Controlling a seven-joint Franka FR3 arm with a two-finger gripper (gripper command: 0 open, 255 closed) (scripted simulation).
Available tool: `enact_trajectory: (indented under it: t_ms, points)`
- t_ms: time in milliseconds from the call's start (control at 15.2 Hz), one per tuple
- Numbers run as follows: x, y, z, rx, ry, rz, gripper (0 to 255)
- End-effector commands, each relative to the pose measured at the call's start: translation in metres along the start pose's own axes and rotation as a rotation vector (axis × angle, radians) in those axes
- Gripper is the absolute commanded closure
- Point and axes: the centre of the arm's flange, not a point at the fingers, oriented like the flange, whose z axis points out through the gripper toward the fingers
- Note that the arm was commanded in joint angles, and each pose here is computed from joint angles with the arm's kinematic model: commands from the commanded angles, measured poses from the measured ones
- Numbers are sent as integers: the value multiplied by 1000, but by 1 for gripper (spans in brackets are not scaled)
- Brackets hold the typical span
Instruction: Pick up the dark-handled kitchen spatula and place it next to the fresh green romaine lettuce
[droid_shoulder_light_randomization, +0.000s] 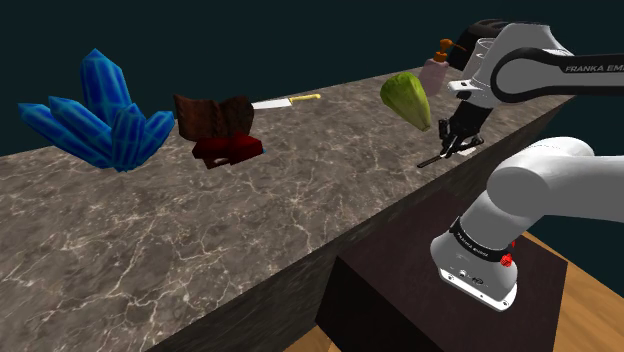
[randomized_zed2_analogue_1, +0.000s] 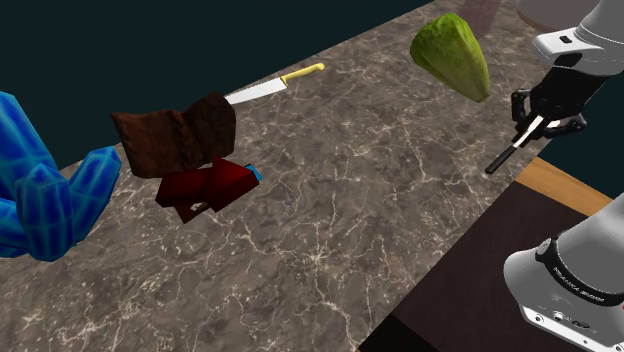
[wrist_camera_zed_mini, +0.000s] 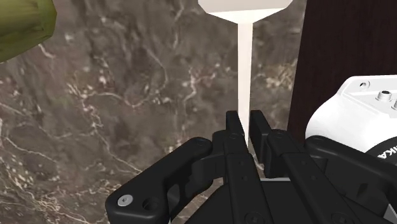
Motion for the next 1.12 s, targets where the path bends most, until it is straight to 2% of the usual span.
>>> enact_trajectory:
  t_ms: [0,66,396,660,1056]
  points:
    - [0,0,0,0,0,0,255]
    - [0,0,0,0,0,0,0]
    - [0,0,0,0,0,0,0]
    - [0,0,-50,0,0,0,0]
    - [0,0,-50,0,0,0,0]
